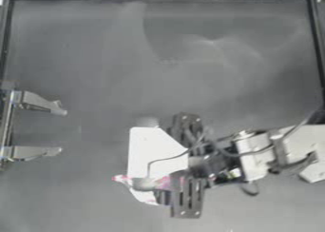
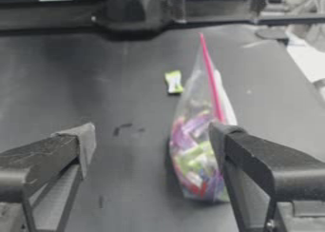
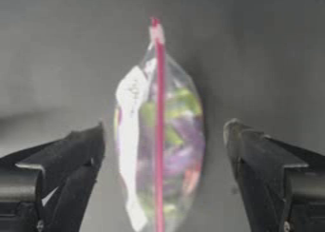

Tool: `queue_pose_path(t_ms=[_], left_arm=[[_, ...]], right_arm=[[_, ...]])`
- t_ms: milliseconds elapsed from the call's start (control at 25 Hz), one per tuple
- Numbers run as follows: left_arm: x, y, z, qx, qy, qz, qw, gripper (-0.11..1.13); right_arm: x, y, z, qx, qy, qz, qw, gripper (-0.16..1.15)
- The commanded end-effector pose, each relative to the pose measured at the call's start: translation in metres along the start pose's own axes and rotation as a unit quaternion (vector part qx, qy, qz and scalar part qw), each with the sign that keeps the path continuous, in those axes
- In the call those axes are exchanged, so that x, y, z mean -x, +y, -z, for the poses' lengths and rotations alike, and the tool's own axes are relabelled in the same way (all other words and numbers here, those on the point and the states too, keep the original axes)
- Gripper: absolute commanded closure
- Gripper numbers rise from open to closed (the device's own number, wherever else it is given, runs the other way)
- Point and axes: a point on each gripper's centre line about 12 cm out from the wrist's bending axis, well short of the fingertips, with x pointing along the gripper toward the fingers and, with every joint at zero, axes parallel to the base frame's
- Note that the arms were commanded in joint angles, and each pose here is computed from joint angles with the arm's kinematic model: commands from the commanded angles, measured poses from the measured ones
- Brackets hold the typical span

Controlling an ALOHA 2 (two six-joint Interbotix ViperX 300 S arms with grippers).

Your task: Put candy in bag

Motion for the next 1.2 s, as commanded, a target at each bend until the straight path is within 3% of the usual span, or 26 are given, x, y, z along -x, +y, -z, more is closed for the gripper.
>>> queue_pose_path(t_ms=[40, 640, 1200], left_arm=[[-0.003, 0.000, 0.000, 0.003, 0.003, -0.001, 1.0000, 0.01], [-0.002, 0.000, 0.005, 0.007, 0.009, -0.002, 0.9999, 0.01], [0.000, 0.000, 0.010, 0.011, 0.012, -0.002, 0.9999, 0.01]], right_arm=[[0.009, 0.002, -0.011, -0.001, -0.016, -0.005, 0.9999, -0.03], [-0.026, 0.013, -0.033, 0.036, 0.024, 0.010, 0.9990, -0.03], [-0.055, 0.015, -0.045, 0.049, 0.037, 0.015, 0.9980, -0.03]])
